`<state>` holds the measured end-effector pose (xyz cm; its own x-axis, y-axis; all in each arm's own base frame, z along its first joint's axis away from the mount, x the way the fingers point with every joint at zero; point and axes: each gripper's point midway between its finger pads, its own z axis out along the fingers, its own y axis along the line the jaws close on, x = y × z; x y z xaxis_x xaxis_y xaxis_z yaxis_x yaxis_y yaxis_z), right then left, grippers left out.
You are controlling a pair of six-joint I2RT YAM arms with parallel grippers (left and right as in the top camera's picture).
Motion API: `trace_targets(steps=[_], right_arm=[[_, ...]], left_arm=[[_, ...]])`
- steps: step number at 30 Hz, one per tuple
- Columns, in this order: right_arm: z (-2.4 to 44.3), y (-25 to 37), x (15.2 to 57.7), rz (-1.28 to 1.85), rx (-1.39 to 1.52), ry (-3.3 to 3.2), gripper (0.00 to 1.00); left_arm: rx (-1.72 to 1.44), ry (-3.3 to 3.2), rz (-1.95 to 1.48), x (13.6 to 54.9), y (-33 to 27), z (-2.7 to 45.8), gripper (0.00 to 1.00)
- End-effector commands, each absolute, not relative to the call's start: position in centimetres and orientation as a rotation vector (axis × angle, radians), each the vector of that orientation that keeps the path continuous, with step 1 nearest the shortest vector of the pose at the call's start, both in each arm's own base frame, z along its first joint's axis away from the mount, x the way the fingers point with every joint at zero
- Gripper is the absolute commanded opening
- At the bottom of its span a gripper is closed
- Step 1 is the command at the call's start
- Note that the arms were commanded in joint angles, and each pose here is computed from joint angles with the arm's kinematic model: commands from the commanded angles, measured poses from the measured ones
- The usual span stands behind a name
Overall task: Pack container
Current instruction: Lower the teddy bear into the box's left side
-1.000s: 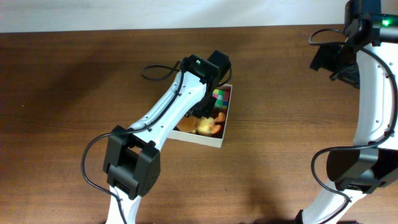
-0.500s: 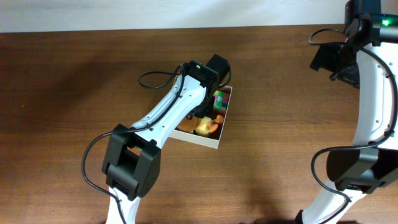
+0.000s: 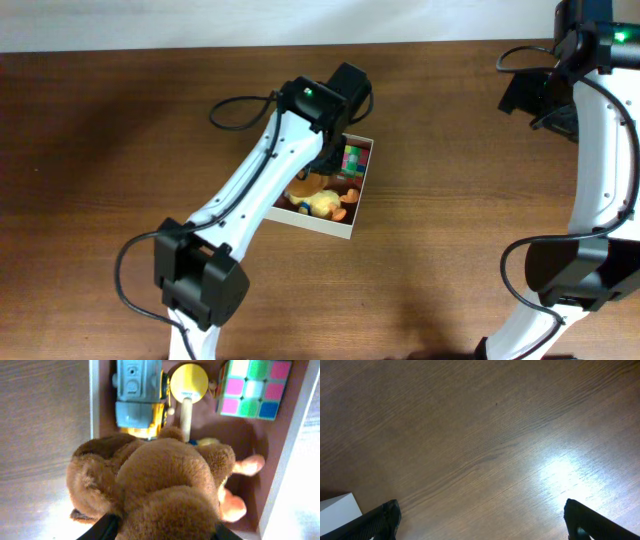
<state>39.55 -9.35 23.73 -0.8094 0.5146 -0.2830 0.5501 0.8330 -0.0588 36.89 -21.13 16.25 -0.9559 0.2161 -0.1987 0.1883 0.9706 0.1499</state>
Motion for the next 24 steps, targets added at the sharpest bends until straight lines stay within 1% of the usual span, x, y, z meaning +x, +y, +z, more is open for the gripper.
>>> trace_targets(steps=[1, 3, 4, 6, 8, 9, 11, 15, 16, 18, 19, 20, 21, 23, 24], right_arm=[[23.36, -9.72, 39.49, -0.225, 0.839, 2.760, 0.99], [23.36, -9.72, 39.49, -0.225, 0.839, 2.760, 0.99], [23.36, -9.72, 39.49, -0.225, 0.839, 2.760, 0.98], [23.36, -9.72, 39.49, -0.225, 0.839, 2.760, 0.99], [23.36, -9.72, 39.49, -0.225, 0.839, 2.760, 0.99], [23.36, -9.72, 39.49, -0.225, 0.839, 2.760, 0.99], [23.36, -9.72, 39.49, -0.225, 0.839, 2.760, 0.99], [23.36, -9.72, 39.49, -0.225, 0.839, 2.760, 0.99], [23.36, -9.72, 39.49, -0.225, 0.839, 2.760, 0.99], [23.36, -9.73, 39.49, -0.225, 0.839, 2.759, 0.99], [23.36, -9.72, 39.49, -0.225, 0.839, 2.760, 0.98], [23.36, -9.72, 39.49, -0.225, 0.839, 2.760, 0.99], [23.36, -9.72, 39.49, -0.225, 0.839, 2.760, 0.99], [23.36, -9.72, 39.49, -0.225, 0.839, 2.760, 0.99], [23.36, -9.72, 39.49, -0.225, 0.839, 2.760, 0.99]], left_arm=[[0.268, 2.874, 0.205, 37.04, -20.31, 17.65, 0.40], [0.266, 2.869, 0.229, 37.09, -20.02, 17.66, 0.40], [0.267, 2.870, 0.230, 37.07, -20.01, 17.63, 0.44], [0.268, 2.870, 0.230, 37.06, -20.02, 17.63, 0.58], [0.269, 2.870, 0.230, 37.05, -20.04, 17.63, 0.70], [0.277, 2.869, 0.231, 37.06, -20.05, 17.64, 0.73], [0.278, 2.870, 0.231, 37.06, -20.03, 17.63, 0.77], [0.277, 2.869, 0.231, 37.07, -20.03, 17.64, 0.77], [0.277, 2.869, 0.230, 37.08, -20.05, 17.64, 0.73], [0.278, 2.870, 0.230, 37.04, -20.03, 17.65, 0.57], [0.279, 2.873, 0.233, 36.97, -19.99, 17.64, 0.53], [0.280, 2.875, 0.235, 36.91, -19.96, 17.63, 0.46], [0.280, 2.877, 0.235, 36.87, -19.95, 17.62, 0.29], [0.276, 2.862, 0.210, 37.27, -20.36, 17.68, 0.12], [0.274, 2.853, 0.192, 37.51, -20.63, 17.72, 0.09]])
